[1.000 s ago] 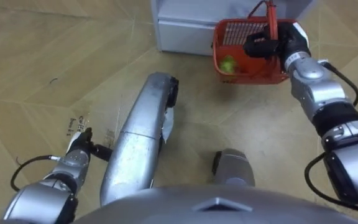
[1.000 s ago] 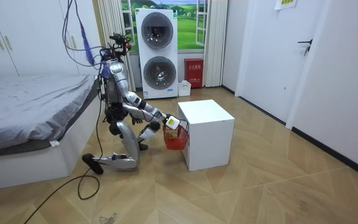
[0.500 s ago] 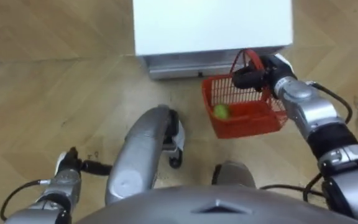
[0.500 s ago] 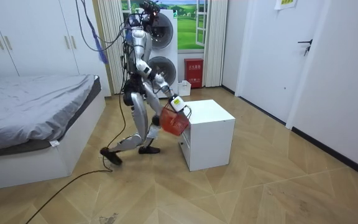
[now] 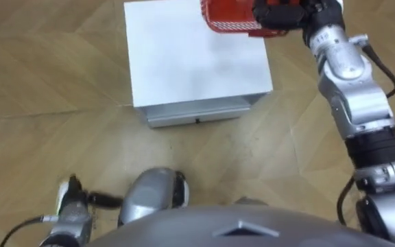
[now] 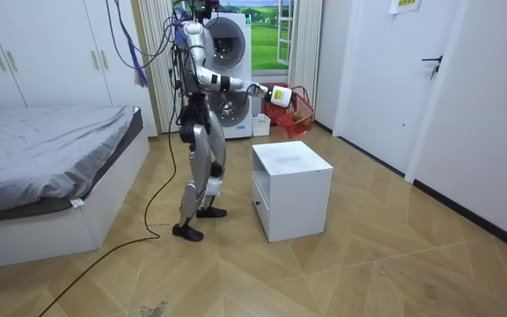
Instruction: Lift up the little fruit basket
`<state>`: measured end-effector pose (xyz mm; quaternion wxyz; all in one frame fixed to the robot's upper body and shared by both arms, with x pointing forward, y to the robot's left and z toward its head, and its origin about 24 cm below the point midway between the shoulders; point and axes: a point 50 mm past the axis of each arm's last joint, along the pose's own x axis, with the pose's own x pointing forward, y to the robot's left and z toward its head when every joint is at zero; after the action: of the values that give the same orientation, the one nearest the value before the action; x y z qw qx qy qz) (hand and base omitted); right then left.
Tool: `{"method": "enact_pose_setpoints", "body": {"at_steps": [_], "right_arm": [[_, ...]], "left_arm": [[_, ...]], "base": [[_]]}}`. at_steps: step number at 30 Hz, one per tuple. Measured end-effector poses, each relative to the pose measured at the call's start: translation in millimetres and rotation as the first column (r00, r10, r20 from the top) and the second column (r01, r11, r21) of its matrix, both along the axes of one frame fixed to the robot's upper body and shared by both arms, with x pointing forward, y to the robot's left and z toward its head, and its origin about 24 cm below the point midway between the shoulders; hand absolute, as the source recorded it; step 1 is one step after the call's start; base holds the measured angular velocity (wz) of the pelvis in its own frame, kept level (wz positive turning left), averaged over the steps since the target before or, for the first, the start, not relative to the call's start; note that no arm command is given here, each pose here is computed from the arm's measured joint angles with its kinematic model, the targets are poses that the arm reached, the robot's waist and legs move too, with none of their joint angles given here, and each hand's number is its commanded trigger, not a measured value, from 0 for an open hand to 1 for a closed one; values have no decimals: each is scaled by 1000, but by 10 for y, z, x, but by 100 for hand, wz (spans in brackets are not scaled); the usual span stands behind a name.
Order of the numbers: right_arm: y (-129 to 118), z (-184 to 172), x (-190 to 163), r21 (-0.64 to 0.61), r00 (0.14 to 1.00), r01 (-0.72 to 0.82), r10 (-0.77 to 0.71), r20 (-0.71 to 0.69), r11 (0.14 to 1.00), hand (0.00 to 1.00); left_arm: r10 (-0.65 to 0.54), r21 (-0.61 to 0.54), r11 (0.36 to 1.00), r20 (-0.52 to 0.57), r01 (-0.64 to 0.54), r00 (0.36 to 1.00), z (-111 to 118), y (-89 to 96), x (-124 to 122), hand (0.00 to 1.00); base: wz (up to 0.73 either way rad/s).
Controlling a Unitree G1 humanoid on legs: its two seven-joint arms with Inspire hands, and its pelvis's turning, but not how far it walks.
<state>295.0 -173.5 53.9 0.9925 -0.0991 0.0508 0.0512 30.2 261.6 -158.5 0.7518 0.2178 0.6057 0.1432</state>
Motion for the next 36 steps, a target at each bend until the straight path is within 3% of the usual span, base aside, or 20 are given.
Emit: {"method": "enact_pose_setpoints", "body": {"at_steps": [3,20,32,36], "right_arm": [[19,26,0,5,1000,-20,20,11,1000,100],[92,122,-43,56,995,-93,90,52,994,100],[159,-28,-128,58,991,-134,135,-6,989,100],[105,-236,-139,43,989,-112,116,-93,993,100]], "left_arm": [[-17,-8,1000,-41,17,999,-11,-12,-105,0],[-28,-40,999,-92,24,995,-24,-22,-148,0],[-24,-55,998,-109,18,994,-26,-21,-173,0],[-33,-57,998,-110,27,993,-25,-23,-171,0]], "base": [[19],[5],[4],[3]]}}
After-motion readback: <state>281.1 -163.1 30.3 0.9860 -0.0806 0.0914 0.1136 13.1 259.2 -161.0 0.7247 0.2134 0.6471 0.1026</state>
